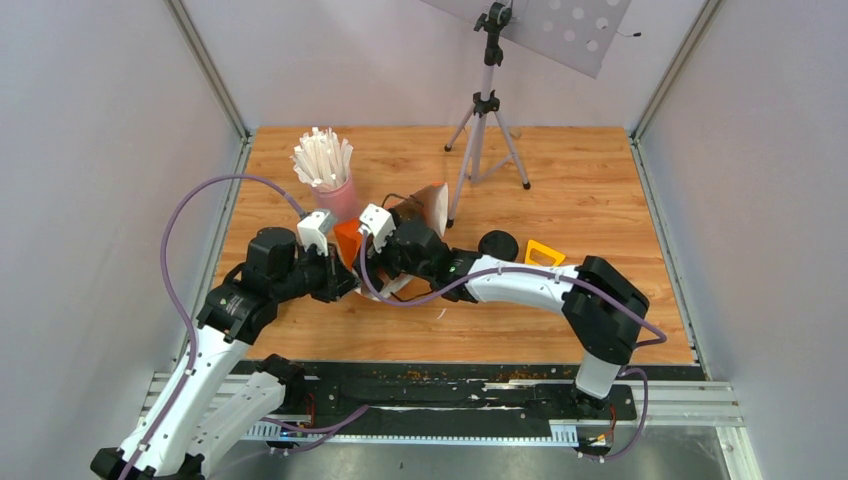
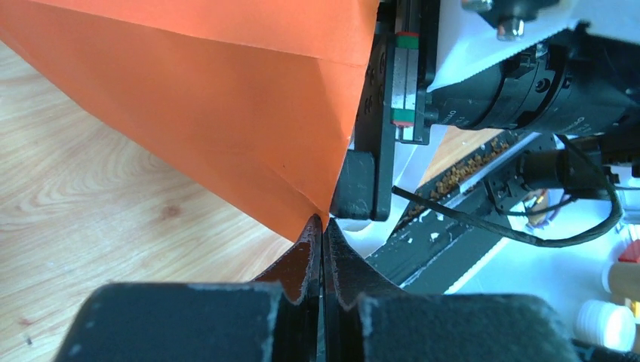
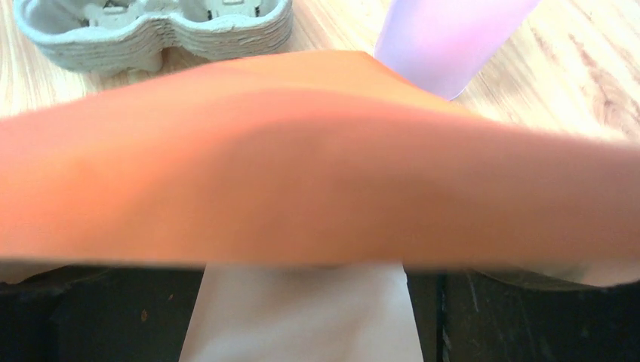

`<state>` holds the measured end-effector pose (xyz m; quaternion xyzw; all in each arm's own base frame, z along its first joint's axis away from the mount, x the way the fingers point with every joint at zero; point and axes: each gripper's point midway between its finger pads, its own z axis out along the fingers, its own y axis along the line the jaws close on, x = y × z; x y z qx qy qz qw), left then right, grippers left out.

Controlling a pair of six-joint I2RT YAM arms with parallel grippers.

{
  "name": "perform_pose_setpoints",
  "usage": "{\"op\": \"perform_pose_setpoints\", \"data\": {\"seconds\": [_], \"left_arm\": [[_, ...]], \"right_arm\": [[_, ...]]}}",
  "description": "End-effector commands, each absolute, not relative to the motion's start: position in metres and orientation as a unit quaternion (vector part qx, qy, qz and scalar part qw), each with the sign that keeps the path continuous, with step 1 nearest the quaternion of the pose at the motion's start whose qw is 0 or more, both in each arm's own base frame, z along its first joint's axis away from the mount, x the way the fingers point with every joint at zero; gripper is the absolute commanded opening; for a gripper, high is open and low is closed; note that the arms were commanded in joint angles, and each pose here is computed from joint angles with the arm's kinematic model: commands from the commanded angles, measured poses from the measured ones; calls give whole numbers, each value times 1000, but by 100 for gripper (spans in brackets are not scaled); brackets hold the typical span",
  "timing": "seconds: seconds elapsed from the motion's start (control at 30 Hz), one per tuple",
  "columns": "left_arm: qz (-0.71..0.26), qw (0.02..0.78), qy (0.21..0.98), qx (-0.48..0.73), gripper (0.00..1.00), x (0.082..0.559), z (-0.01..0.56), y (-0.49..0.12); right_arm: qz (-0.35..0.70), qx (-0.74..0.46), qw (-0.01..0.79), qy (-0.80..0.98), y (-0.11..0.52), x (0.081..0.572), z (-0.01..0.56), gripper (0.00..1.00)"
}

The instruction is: Pack the takeout coffee

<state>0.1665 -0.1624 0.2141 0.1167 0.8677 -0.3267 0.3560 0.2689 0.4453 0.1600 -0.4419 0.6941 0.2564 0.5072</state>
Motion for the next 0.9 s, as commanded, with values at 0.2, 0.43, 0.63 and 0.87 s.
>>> {"op": "perform_pose_setpoints", "data": {"seconds": [0.2, 0.43, 0.63, 0.87], "left_arm": [[-349, 371, 851, 133, 3, 164, 232, -169], [-340, 365, 855, 143, 3, 163, 228, -167], [-335, 362, 858, 147, 4, 163, 226, -166], [-302, 361, 873, 124, 15, 173, 230, -157]], "right_arm": [[296, -305, 493, 759, 463, 289, 155, 100], [322, -309, 492, 747, 462, 279, 160, 99], [302, -318, 481, 759, 458, 284, 145, 96], [275, -356, 473, 758, 448, 279, 134, 94]]}}
